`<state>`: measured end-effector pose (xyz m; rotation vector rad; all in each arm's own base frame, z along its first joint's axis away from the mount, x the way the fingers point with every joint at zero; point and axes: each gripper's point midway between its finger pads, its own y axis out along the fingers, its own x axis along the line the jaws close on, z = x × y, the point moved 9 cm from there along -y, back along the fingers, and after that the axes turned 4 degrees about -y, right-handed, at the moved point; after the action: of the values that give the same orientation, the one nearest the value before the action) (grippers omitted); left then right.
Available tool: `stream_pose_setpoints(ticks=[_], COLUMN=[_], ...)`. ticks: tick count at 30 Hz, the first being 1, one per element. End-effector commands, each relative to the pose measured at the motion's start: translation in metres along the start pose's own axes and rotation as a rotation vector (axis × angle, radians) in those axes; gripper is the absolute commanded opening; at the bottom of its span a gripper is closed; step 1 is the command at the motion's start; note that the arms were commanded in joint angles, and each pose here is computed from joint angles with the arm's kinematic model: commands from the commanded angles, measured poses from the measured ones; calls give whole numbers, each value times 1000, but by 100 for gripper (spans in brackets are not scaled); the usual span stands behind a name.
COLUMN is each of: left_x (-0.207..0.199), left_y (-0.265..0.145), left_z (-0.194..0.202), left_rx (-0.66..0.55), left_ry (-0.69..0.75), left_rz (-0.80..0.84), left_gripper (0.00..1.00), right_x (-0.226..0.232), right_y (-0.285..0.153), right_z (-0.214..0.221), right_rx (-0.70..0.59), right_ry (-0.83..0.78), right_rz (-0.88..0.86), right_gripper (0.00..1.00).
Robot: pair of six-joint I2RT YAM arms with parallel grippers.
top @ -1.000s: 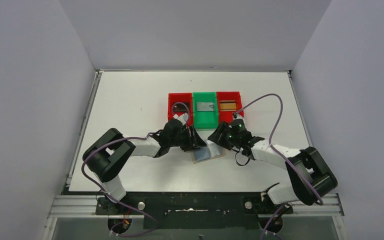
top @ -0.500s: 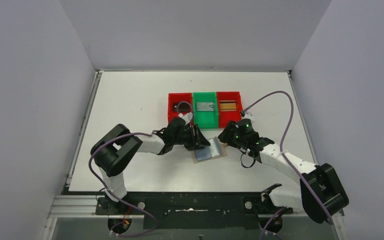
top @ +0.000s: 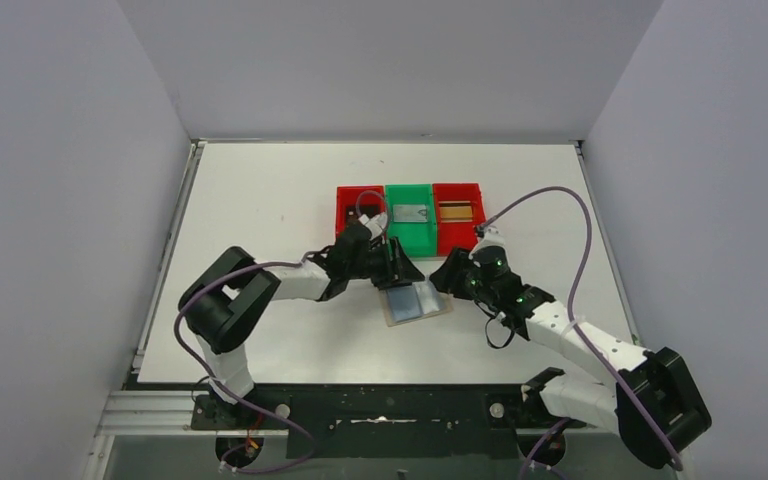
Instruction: Take the credit cards out of the card holder
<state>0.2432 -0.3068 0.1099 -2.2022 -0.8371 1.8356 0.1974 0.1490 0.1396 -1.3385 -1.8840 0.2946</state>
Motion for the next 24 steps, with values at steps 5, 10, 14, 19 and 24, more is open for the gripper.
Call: stream_pose_setpoints(ticks=[5,10,14,19,24], left_x=[4,32,35,35,36], left_y=[-100,-157,-182,-194,-197], left_z=[-55,-51,-43,-36,-35], left_rx=[-428,-580,-643,-668,-672], left_ry=[1,-59,-66,-65,-62], left_rz=[-229,-349,-348,-345,-349], left_gripper=[55,58,58,59,59], right_x=[34,53,60,64,65], right_y=[12,26,35,46,54], right_z=[4,11,17,25,35], right_rx=[-2,50,86,156,206], right_ry=[-172,-279,-321,-368,-389], right_rz=[1,69,109,108,100], right_gripper=[54,66,70,72,71])
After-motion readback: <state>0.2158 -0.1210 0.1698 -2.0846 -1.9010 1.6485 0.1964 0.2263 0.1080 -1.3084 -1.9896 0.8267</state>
